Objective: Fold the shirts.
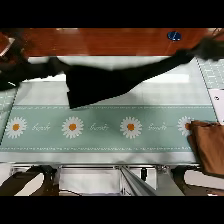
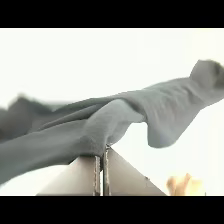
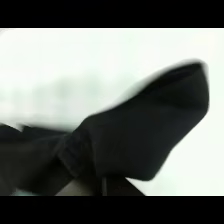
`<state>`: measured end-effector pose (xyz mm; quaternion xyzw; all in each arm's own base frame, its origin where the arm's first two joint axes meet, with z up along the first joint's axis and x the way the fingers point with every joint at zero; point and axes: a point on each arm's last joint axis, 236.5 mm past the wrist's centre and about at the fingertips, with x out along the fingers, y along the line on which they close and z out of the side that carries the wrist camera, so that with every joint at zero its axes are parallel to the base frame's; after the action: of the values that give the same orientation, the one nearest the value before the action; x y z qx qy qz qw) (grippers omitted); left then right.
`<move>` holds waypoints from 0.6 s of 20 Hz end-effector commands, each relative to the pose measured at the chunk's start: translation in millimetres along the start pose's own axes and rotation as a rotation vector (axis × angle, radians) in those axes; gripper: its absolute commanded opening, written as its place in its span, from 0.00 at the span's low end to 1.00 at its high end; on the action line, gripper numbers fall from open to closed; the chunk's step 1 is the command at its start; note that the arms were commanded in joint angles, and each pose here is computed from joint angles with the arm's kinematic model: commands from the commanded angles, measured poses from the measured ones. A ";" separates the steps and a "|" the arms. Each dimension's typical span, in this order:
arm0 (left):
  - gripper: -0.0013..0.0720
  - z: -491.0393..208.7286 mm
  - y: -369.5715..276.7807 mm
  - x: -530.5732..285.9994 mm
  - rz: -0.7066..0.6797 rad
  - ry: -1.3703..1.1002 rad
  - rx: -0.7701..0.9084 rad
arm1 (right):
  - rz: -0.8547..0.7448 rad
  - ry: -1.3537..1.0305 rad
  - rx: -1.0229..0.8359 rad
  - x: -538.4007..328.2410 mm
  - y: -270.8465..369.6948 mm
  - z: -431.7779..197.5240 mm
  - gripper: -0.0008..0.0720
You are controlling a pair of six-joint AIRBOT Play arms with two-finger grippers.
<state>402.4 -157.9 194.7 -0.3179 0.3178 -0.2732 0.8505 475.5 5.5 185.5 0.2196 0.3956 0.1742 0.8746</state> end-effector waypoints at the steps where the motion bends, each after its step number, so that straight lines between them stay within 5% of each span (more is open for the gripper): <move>1: 0.05 91.6 -102.6 -97.2 -0.078 -0.302 0.237 | -0.027 -0.248 -0.202 -109.4 86.8 43.0 0.04; 5: 0.05 112.6 -180.7 -200.4 -0.046 -0.540 0.469 | -0.225 -0.438 -0.322 -221.6 132.4 20.8 0.04; 12: 0.05 52.8 -244.3 -301.9 0.094 -0.738 0.722 | -0.532 -0.667 -0.343 -360.9 158.4 -64.2 0.04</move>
<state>225.5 -97.8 500.8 -0.1133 -0.0715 -0.2318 0.9635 239.0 -0.1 438.8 0.0188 0.1350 0.0050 0.9907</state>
